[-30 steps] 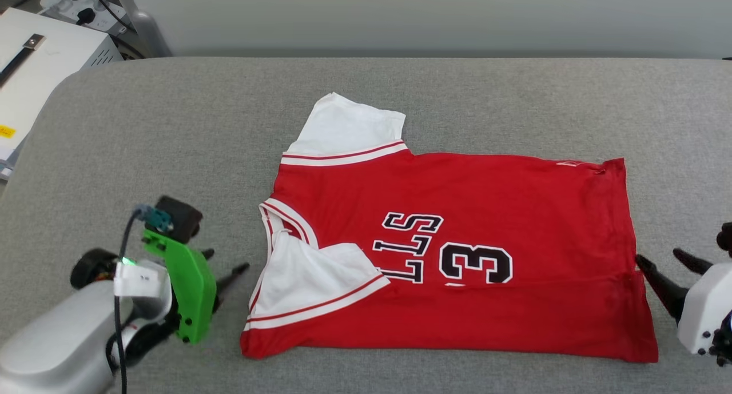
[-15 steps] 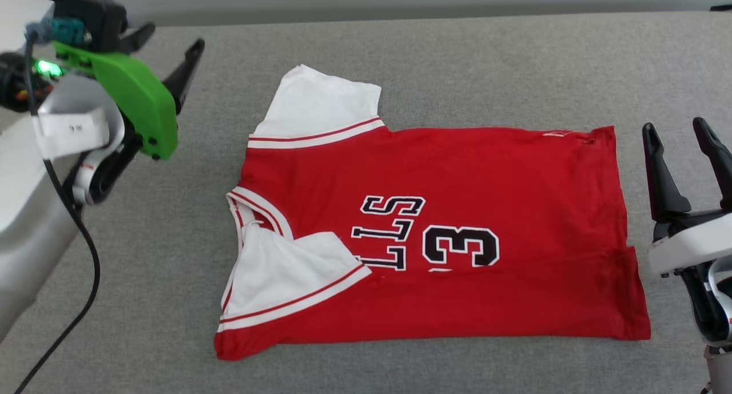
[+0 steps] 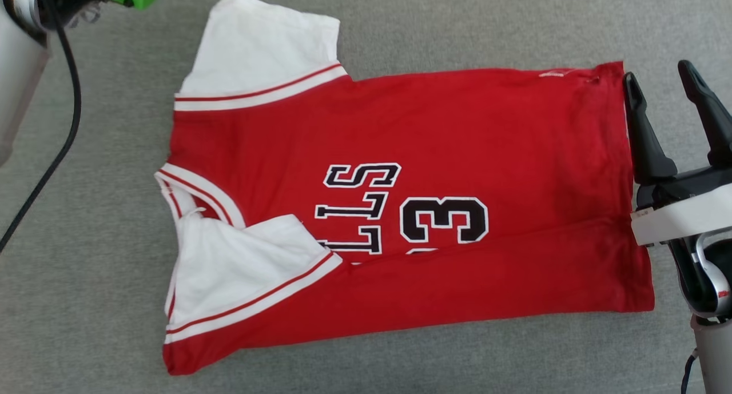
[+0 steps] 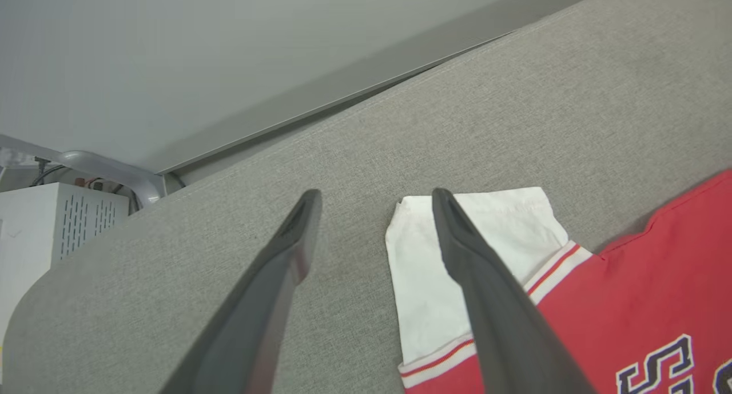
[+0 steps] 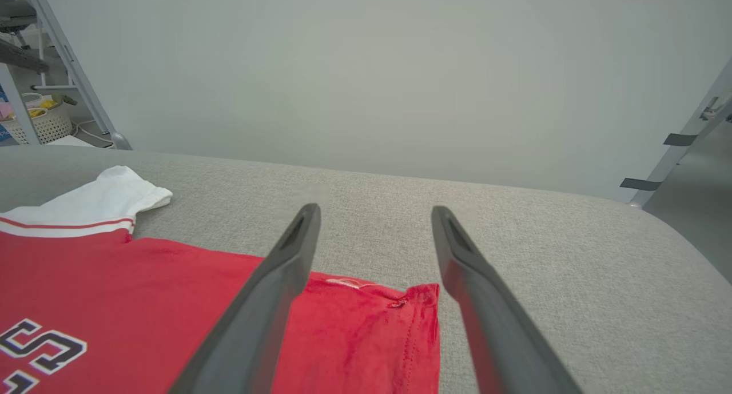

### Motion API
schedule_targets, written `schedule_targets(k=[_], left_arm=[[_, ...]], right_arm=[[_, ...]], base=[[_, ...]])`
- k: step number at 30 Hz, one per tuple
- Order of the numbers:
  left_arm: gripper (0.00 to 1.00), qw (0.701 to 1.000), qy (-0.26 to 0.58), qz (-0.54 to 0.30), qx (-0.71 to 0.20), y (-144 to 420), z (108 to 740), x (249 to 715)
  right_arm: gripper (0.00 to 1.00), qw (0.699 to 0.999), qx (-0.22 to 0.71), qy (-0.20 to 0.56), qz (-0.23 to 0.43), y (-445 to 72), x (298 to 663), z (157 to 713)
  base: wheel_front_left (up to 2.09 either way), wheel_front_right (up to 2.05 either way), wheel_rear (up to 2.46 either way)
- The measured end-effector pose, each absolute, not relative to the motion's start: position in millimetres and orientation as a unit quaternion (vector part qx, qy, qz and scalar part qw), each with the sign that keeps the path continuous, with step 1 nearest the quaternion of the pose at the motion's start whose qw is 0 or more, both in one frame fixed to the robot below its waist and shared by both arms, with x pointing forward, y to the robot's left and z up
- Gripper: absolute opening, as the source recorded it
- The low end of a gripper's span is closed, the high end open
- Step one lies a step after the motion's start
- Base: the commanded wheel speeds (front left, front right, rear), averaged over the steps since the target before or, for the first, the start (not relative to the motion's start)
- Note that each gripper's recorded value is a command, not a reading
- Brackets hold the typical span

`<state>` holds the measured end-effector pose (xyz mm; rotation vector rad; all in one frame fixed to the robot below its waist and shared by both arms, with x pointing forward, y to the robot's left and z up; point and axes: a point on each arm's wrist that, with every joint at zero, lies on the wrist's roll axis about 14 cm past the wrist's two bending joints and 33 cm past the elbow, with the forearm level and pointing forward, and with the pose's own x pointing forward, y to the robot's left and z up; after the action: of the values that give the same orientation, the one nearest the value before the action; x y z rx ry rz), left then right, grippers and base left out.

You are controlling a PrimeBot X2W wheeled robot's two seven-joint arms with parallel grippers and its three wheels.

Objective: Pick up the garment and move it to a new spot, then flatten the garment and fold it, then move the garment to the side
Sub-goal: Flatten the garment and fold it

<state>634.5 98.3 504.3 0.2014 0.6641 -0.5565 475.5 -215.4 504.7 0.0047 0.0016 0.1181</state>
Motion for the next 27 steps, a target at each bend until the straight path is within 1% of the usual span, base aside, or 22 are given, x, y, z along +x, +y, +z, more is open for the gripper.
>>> schedule_targets(k=[8,13,14,15,16,19,22,27], left_arm=[[1.00,0.837,0.448,-0.284,0.132,87.8,418.1,633.1],[1.00,0.812,0.489,-0.289,0.135,84.0,379.2,628.5],[1.00,0.800,0.503,-0.295,0.143,81.4,366.1,624.1],[0.66,0.799,0.503,-0.297,0.141,80.4,366.2,623.9],[0.00,0.799,0.503,-0.300,0.135,79.5,367.3,623.0],[0.00,0.797,0.502,-0.308,0.134,77.9,370.3,616.8],[0.00,0.804,0.487,-0.314,0.134,76.1,376.2,612.2],[0.00,0.827,0.439,-0.323,0.136,73.5,400.3,609.5]], right_arm=[[1.00,0.998,-0.006,0.036,0.057,-220.0,485.7,472.3],[1.00,0.997,-0.012,0.052,0.051,-226.5,485.8,458.4],[1.00,0.997,-0.016,0.062,0.044,-232.7,483.1,451.2],[1.00,0.997,-0.016,0.064,0.042,-234.4,482.4,450.4],[1.00,0.997,-0.015,0.065,0.040,-235.9,481.8,450.5],[1.00,0.998,-0.018,0.052,0.038,-239.0,483.4,459.2],[1.00,0.998,-0.029,0.035,0.039,-243.2,487.4,473.7],[1.00,0.997,-0.061,0.016,0.048,-252.5,501.4,506.7]], base=[[0.00,0.00,0.00],[0.00,0.00,0.00],[0.00,0.00,0.00],[0.00,0.00,0.00],[0.00,0.00,0.00],[0.00,0.00,0.00],[0.00,0.00,0.00],[0.00,0.00,0.00]])
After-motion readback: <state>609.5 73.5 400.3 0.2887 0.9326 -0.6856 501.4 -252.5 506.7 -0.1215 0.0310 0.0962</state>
